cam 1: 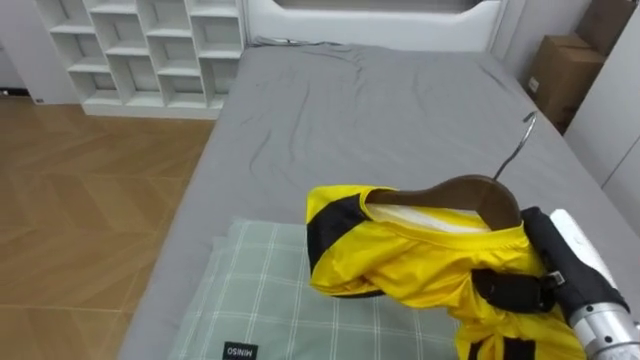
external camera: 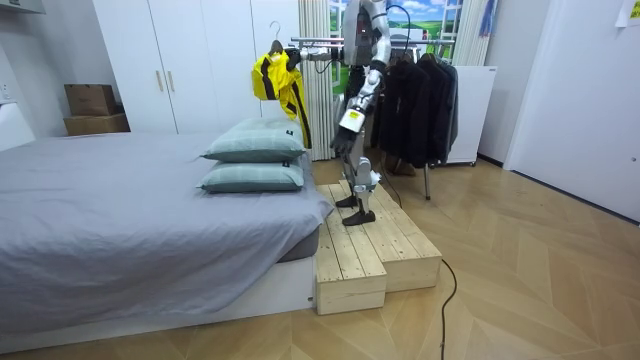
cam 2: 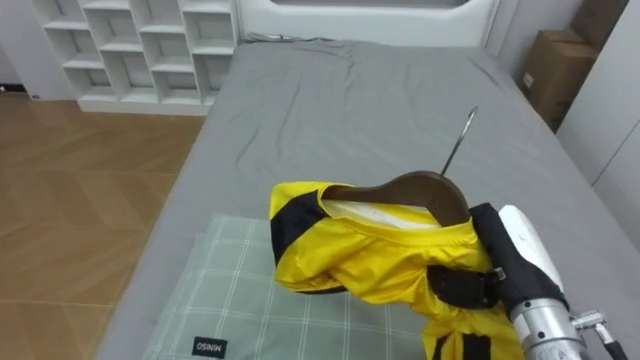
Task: Hang clothes
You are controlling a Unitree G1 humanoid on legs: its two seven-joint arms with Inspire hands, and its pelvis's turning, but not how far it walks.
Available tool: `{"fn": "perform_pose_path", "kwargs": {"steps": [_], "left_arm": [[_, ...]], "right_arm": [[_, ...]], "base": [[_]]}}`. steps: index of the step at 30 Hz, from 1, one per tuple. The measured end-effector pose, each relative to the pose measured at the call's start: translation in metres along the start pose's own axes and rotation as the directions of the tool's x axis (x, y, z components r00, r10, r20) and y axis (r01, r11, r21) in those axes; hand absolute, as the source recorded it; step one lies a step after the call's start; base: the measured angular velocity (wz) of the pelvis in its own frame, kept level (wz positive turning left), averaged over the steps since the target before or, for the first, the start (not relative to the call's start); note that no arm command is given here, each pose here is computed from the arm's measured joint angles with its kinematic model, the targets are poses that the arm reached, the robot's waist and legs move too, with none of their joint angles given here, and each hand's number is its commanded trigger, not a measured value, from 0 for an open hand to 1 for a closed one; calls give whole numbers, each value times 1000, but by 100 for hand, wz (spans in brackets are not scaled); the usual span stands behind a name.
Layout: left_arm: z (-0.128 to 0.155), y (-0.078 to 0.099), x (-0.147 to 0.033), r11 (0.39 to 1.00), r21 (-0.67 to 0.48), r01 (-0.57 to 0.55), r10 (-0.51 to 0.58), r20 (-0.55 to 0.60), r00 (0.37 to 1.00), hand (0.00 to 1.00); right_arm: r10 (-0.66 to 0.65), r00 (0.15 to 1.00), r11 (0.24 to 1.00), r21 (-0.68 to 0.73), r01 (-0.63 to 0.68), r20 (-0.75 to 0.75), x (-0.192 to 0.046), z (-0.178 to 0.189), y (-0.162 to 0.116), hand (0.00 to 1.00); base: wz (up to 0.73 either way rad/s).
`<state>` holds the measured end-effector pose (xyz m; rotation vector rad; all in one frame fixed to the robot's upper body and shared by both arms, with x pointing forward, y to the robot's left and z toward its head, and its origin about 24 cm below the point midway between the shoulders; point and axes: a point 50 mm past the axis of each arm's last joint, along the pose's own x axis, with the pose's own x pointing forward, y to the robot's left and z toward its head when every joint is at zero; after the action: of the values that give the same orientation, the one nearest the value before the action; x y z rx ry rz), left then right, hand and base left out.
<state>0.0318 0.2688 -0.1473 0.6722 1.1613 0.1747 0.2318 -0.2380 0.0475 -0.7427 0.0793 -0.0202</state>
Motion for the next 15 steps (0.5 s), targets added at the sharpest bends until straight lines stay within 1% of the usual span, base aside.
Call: {"fn": "perform_pose_path", "kwargs": {"steps": [1,3,5,7,11,15], "left_arm": [[-11,-4,-2,1000,2,18,-18,-47,999,0],[-24,-10,-6,999,6,52,-51,-109,993,0],[-33,-15,-10,996,2,89,-88,-154,984,0],[-40,-20,-13,992,-30,119,-123,-192,974,0],[-46,-27,-16,982,-88,167,-183,-233,955,0],[-48,-28,-17,977,-102,190,-209,-245,947,0]], "right_arm": [[-4,1000,1000,-1,4,2,0,1,-1,100],[-13,1000,1000,-5,13,24,0,6,-5,100],[-17,999,1000,-4,17,31,0,7,-7,100],[-18,999,1000,9,18,37,0,8,-8,100],[-26,998,999,25,24,64,0,15,-11,100],[-9,997,1000,20,8,81,0,20,-12,100]], "base": [[0],[0],[0],[4],[11],[6]]}}
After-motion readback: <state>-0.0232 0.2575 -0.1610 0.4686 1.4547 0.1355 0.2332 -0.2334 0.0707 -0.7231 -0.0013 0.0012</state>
